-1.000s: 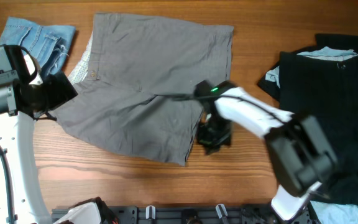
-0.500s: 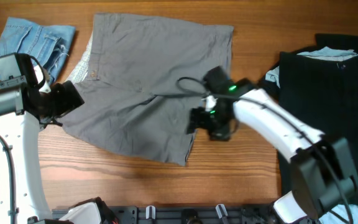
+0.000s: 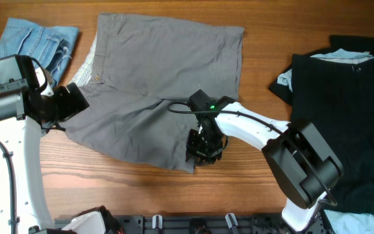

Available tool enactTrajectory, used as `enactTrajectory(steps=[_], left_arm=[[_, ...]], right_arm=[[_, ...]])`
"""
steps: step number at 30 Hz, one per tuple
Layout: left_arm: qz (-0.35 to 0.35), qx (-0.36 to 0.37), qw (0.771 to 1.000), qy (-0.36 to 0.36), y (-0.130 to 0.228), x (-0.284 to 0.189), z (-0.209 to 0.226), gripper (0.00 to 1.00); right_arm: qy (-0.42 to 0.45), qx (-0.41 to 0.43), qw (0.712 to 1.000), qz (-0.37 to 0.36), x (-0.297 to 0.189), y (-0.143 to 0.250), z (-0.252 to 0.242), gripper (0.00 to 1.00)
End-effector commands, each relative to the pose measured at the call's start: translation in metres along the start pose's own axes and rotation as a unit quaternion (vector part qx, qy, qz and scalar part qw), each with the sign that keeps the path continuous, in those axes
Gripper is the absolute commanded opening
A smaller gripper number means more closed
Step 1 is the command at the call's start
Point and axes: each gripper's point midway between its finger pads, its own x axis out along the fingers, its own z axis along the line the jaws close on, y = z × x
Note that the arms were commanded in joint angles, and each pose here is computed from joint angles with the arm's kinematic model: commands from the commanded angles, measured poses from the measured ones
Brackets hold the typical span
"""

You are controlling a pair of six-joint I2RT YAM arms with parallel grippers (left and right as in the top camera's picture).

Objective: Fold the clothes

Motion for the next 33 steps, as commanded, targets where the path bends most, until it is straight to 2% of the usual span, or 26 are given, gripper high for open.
enactTrajectory(steps=[1,4,7,12,14,15,16,22,28,30,33], left_arm=[[0.001,-0.008,1.0,0.005,0.0,0.002,-0.001,0.95],[0.001,-0.008,1.0,0.005,0.0,0.002,-0.001,0.94],[-0.001,-0.008,1.0,0.006,-0.001,0.001,-0.001,0.95],[-0.005,-0.008,1.0,0.007,-0.003,0.002,-0.001,0.95],[-0.008,-0.007,1.0,0.008,-0.005,0.001,-0.002,0.95],[-0.008,-0.007,1.0,0.008,-0.005,0.002,-0.002,0.95],[-0.009,-0.007,1.0,0.008,-0.005,0.001,-0.002,0.95],[-0.011,-0.007,1.0,0.009,-0.006,0.001,-0.002,0.96],[-0.009,-0.007,1.0,0.008,-0.005,0.002,-0.002,0.96],[-0.001,-0.008,1.0,0.006,-0.002,0.002,-0.001,0.96],[0.028,-0.011,1.0,0.004,0.01,0.005,0.0,0.95]], right_arm=[[-0.005,0.006,1.0,0.023,0.005,0.007,0.0,0.44],[-0.016,-0.008,0.999,0.034,0.006,0.013,0.006,0.43],[-0.017,-0.021,0.999,0.036,0.008,0.016,0.009,0.38],[-0.01,-0.021,0.999,0.037,0.009,0.018,0.006,0.37],[-0.011,-0.021,0.999,0.036,0.009,0.018,0.007,0.26],[-0.012,-0.023,0.999,0.035,0.009,0.017,0.008,0.12],[-0.014,-0.025,0.999,0.034,0.009,0.017,0.009,0.04],[-0.017,-0.066,0.998,-0.013,-0.016,-0.002,0.008,0.04],[0.045,-0.02,0.994,-0.098,-0.087,-0.024,-0.057,0.04],[0.045,-0.023,0.994,-0.1,-0.101,-0.021,-0.067,0.04],[0.092,-0.001,0.989,-0.117,-0.117,-0.017,-0.096,0.04]])
